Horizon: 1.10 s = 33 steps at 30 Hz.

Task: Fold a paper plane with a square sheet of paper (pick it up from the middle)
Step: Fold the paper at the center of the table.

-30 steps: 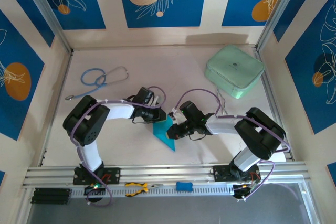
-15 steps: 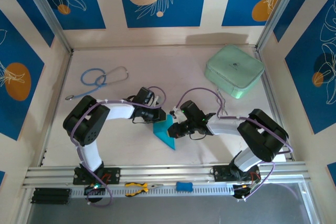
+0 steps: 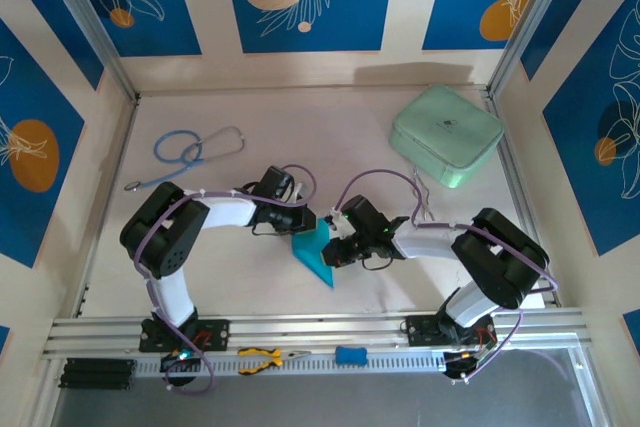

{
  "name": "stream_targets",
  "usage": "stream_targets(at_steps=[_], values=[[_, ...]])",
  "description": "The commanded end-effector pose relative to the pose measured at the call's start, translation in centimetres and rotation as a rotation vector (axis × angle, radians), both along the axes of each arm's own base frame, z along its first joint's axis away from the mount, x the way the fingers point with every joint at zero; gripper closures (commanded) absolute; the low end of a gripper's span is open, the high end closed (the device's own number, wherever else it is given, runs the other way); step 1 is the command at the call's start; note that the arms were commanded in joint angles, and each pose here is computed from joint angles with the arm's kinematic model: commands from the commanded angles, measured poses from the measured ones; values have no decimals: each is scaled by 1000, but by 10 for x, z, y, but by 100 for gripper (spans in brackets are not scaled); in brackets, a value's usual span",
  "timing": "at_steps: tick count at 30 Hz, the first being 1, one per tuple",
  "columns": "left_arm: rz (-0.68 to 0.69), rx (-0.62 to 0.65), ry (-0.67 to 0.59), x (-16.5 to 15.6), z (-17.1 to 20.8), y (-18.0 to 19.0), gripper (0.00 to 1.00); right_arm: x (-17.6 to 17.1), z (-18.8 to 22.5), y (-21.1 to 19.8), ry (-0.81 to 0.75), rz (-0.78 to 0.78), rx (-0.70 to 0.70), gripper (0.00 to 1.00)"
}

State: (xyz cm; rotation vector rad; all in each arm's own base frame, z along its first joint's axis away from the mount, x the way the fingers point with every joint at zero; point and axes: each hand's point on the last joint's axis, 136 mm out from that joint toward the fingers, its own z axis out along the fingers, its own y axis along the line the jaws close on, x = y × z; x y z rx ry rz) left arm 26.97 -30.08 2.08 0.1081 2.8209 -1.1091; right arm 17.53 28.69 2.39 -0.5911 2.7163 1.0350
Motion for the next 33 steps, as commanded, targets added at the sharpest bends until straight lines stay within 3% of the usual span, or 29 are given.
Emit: stream_targets(at_steps=[1,33], values=[[-7,59,34,-8,-14,7,83,0,2,2,-8,18,-4,95],[-14,54,33,-7,-12,5,83,6,1,6,5,31,3,94]])
